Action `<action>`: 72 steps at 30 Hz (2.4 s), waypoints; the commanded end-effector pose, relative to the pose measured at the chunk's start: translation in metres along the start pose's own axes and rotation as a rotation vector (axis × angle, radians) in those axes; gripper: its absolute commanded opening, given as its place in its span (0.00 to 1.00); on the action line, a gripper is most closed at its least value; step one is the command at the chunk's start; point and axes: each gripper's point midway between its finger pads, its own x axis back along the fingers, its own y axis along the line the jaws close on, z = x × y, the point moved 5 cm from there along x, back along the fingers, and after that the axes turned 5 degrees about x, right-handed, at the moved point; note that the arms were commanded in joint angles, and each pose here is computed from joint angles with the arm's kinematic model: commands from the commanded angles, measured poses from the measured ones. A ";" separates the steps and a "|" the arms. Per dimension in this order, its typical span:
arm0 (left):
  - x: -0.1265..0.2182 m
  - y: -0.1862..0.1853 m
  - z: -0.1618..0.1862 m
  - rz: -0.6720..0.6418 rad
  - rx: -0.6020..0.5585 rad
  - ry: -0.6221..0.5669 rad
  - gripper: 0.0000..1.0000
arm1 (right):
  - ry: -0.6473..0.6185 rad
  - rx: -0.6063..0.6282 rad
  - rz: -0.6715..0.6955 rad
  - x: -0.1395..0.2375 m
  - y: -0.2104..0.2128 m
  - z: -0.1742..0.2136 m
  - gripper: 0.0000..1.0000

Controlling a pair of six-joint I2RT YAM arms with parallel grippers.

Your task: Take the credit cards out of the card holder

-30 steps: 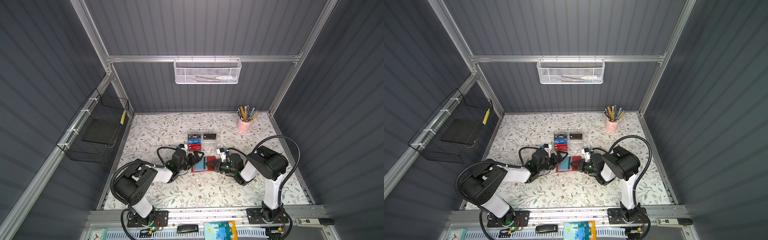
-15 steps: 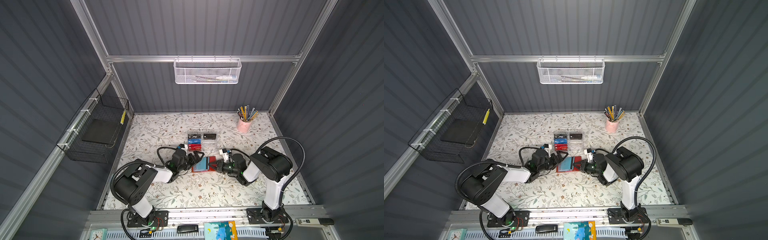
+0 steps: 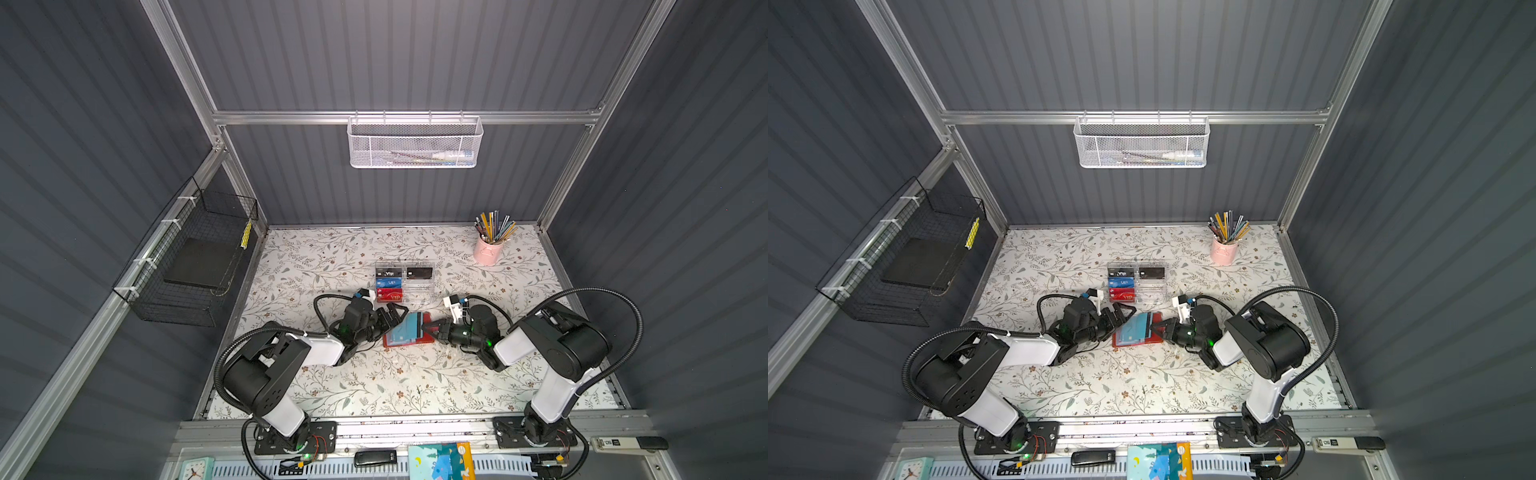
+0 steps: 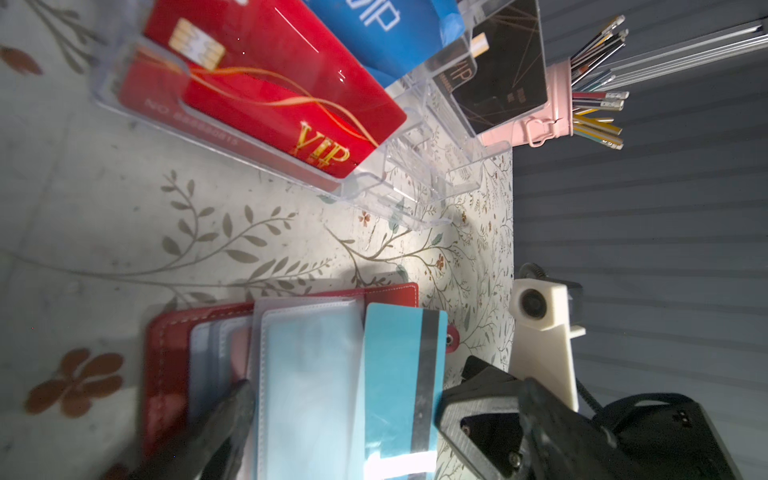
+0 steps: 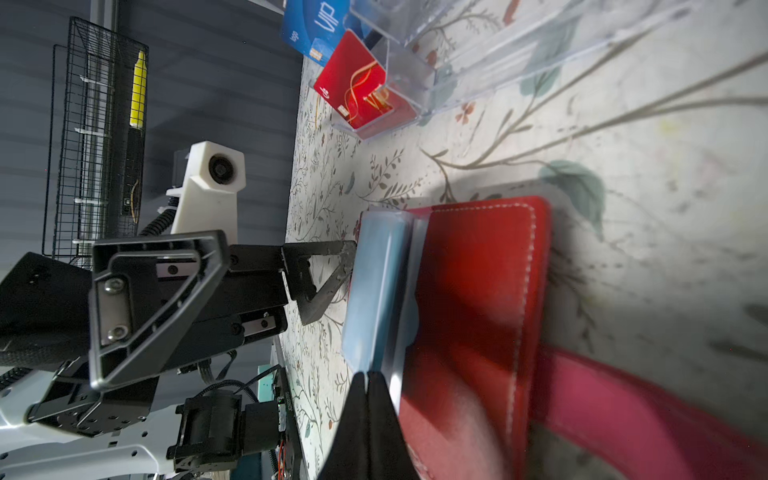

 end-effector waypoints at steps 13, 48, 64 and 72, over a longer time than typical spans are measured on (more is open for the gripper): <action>0.011 0.016 0.009 -0.214 -0.020 0.070 1.00 | -0.055 0.054 0.117 0.015 0.016 -0.020 0.00; -0.038 -0.067 0.028 -0.037 -0.084 0.176 1.00 | 0.033 0.013 0.232 0.029 -0.016 0.017 0.36; -0.055 -0.037 0.036 -0.094 -0.063 0.190 1.00 | 0.033 -0.039 0.161 0.014 -0.026 0.020 0.33; -0.055 -0.025 0.040 -0.118 -0.055 0.199 1.00 | 0.010 -0.038 0.158 0.017 -0.024 0.017 0.28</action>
